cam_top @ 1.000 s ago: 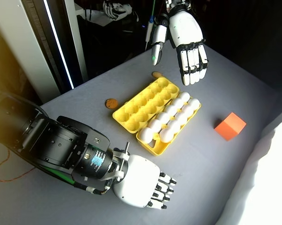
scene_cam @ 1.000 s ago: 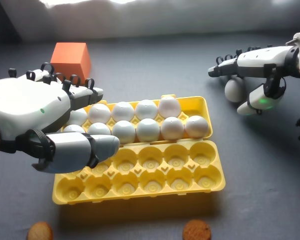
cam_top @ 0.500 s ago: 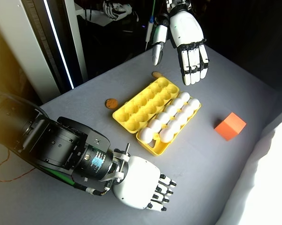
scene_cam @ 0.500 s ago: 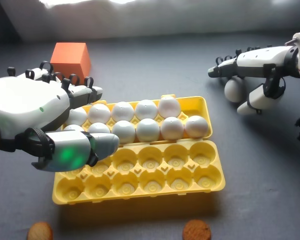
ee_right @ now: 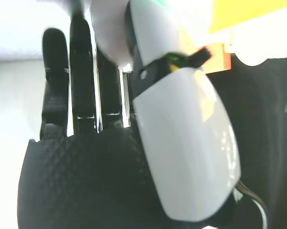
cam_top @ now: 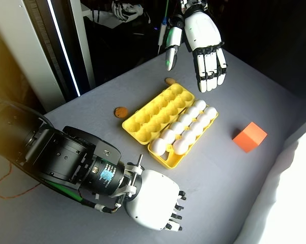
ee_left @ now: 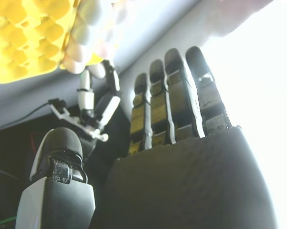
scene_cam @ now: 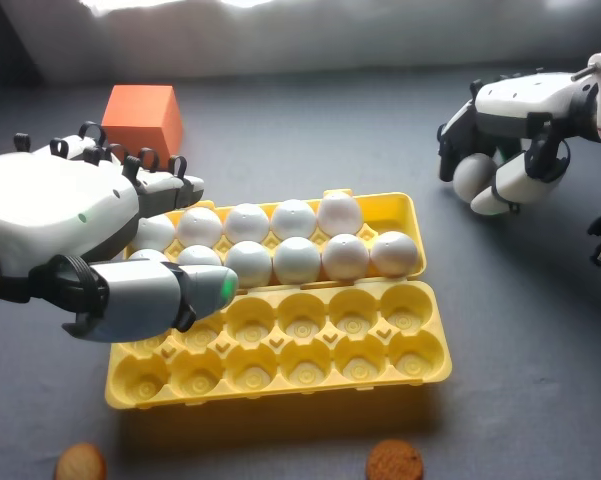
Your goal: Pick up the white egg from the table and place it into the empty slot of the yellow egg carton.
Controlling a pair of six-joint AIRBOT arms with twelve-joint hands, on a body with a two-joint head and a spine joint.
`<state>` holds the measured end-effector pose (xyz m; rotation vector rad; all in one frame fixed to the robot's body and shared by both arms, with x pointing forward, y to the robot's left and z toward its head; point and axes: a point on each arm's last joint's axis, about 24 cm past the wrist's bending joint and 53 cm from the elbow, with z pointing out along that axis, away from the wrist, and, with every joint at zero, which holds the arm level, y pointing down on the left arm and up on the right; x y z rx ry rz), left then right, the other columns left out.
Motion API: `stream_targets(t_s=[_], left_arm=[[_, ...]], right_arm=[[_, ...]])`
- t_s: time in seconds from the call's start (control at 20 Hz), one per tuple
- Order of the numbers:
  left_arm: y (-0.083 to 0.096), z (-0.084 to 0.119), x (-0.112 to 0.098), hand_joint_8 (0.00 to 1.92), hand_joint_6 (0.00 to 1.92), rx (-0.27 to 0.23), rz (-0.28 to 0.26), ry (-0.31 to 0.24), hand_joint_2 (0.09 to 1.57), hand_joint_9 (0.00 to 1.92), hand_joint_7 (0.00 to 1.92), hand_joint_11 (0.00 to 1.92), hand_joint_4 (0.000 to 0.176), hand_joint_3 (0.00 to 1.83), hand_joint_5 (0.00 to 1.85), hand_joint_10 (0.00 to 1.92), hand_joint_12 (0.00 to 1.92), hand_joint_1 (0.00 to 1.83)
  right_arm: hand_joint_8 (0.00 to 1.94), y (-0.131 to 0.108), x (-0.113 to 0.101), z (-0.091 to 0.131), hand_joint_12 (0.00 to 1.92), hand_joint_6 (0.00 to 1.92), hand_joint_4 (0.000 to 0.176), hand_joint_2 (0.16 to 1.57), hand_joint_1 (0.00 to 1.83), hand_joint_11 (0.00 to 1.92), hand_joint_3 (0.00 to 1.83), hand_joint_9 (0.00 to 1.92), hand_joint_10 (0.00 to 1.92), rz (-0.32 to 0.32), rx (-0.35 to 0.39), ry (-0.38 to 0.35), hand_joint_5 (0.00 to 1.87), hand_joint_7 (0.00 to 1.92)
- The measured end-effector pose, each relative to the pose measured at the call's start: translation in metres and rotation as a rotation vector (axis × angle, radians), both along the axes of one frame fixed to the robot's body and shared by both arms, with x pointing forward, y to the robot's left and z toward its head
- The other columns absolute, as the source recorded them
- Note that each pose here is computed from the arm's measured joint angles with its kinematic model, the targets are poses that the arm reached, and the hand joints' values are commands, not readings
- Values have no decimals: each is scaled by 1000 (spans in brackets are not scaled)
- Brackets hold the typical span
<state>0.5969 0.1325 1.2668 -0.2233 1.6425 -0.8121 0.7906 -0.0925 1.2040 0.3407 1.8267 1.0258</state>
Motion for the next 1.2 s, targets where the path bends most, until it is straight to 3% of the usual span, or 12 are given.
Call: stream_targets(t_s=[0.05,0.1,0.15,0.2,0.4,0.65,0.7,0.85,0.9,0.95,1.0,1.2], left_arm=[[0,0,0,9,6,0,2,-1,1242,330,322,0,0,0,268,14,731,0],[1,0,0,9,6,-1,3,-1,1242,330,322,0,0,0,268,14,731,0],[0,0,0,4,4,-1,2,-1,1243,320,316,0,0,0,270,6,717,0],[1,1,1,3,4,-1,4,-2,1244,299,298,0,0,0,251,4,653,0],[3,1,2,4,1,-2,8,-4,1250,316,311,0,0,1,245,7,709,0],[3,2,2,3,5,-2,7,-7,1249,338,332,0,0,1,279,5,798,0],[3,2,2,1,1,-2,7,-8,1250,337,325,0,0,1,266,3,794,0],[3,2,2,1,0,-2,8,-7,1255,319,306,0,0,2,246,2,767,0],[3,2,2,9,5,-2,7,-8,1253,357,344,0,0,1,273,12,850,0],[3,2,2,6,2,-2,7,-7,1257,339,319,0,0,2,261,2,821,0],[3,2,2,8,2,-2,9,-8,1256,343,320,0,0,1,263,3,815,0],[3,2,2,7,5,-2,9,-8,1259,356,343,0,0,1,264,9,806,0]], right_arm=[[971,-1,1,-1,1380,1131,0,1137,1240,780,0,999,951,-4,5,5,876,998],[971,-1,1,-1,1380,1131,0,1137,1240,780,0,999,951,-4,5,5,876,998],[956,-1,1,-1,1334,1104,10,1131,1215,843,0,1098,750,-4,5,6,902,1021],[931,-1,1,-1,1311,1066,17,1121,1218,853,0,1114,712,-4,5,6,932,1032],[867,1,0,3,1327,988,32,1101,1223,863,0,1138,696,9,-10,5,992,1063],[1027,8,-6,21,1378,1113,28,1143,1203,783,1,1050,710,31,9,-5,905,966],[928,12,-9,31,1399,1072,0,1124,1364,762,0,946,1225,42,12,-29,893,955],[890,32,-27,58,1418,1071,0,1122,1371,755,0,946,1257,91,21,-108,890,967],[879,39,-31,61,1422,1080,0,1121,1371,761,0,953,1253,104,28,-114,887,970],[942,48,-38,63,1412,1111,0,1128,1243,775,2,979,995,123,36,-119,913,992],[971,55,-43,63,1412,1115,17,1134,1214,776,0,1001,875,139,39,-117,922,983],[924,62,-48,70,1363,1038,28,1115,1219,817,0,1061,782,145,63,-146,971,1017]])
